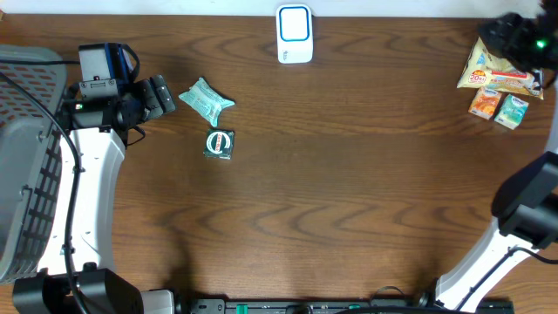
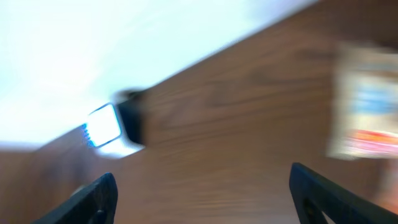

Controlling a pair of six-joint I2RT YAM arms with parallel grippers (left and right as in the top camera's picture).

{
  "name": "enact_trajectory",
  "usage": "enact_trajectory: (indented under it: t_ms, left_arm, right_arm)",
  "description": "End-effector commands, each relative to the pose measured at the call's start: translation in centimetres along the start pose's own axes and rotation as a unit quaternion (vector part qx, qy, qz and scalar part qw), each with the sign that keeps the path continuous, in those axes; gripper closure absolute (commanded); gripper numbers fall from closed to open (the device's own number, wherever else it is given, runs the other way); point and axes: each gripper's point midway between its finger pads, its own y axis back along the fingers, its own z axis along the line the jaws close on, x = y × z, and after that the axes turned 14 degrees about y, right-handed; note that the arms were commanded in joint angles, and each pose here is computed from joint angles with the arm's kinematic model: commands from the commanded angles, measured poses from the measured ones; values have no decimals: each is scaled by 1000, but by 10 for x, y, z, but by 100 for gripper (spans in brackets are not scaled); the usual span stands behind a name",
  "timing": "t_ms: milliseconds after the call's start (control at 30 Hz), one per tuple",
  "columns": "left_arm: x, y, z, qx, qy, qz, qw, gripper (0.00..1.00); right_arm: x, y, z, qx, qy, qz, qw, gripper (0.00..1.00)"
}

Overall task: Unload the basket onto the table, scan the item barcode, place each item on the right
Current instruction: 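Move the right gripper back toward the tin and pouch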

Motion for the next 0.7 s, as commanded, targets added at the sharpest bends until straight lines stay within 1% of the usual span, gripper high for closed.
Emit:
enact_trajectory:
  t_ms: [0, 133, 300, 433, 533, 667]
  left_arm:
    - [2, -3, 4, -7, 5, 4, 1000, 3]
    - [2, -3, 4, -7, 5, 4, 1000, 2]
    - [2, -3, 4, -7, 5, 4, 1000, 2]
    - [2, -3, 4, -7, 5, 4, 1000, 2]
    - [2, -3, 4, -7, 5, 4, 1000, 2]
    - [2, -3, 4, -7, 5, 4, 1000, 2]
  right_arm:
    - [9, -25, 79, -131, 24, 24, 991, 15]
    - [35, -68, 133, -148, 59, 68, 985, 13]
    - [86, -126, 197, -111, 122, 129, 978, 12]
    - [136, -167, 241, -63, 185, 169, 966, 9]
    - [177, -190, 271, -30, 234, 193, 952, 1]
    - [231, -213, 310, -25, 248, 222, 943, 1]
